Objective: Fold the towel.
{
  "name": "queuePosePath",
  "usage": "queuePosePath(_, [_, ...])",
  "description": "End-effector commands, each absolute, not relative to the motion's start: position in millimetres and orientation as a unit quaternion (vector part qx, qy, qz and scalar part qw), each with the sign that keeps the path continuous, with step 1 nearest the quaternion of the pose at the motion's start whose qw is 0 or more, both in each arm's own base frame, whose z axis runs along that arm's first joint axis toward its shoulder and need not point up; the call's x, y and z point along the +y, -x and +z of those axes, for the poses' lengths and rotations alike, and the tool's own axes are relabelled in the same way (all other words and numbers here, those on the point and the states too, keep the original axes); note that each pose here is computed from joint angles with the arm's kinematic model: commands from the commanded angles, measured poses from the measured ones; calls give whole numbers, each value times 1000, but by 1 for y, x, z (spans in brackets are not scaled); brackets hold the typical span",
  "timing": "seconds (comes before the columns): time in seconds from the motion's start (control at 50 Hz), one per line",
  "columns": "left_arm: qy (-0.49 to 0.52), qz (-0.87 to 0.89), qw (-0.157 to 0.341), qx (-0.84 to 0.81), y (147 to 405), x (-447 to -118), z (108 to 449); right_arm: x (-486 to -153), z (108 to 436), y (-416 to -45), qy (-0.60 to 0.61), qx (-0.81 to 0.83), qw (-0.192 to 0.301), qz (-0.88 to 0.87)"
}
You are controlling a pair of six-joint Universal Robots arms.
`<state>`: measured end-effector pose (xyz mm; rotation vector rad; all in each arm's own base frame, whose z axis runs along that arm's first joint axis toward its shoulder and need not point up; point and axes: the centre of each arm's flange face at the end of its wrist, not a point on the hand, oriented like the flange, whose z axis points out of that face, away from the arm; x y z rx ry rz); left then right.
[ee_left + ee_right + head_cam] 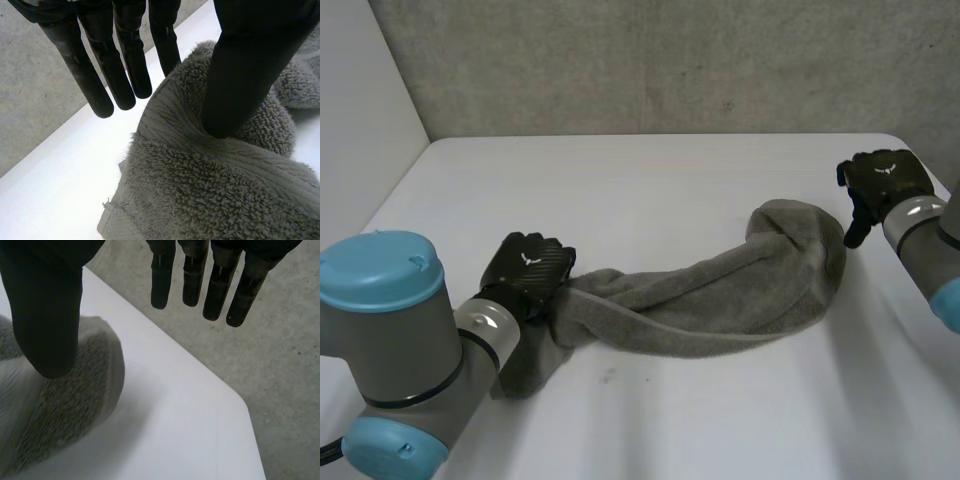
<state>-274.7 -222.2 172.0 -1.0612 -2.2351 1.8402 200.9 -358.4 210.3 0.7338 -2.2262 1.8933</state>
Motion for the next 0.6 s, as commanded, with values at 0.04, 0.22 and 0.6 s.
queuePosePath(0.04, [340,603,26,-721,270,-215,179,-332,189,-195,-278,-761,51,584])
queuePosePath(0.22, [335,613,24,-715,265,-207,189,-318,175,-186,-288,-775,41,560])
queuePosePath(0.6, [340,590,23,-732,259,-203,173,-314,171,-185,-289,-779,40,555])
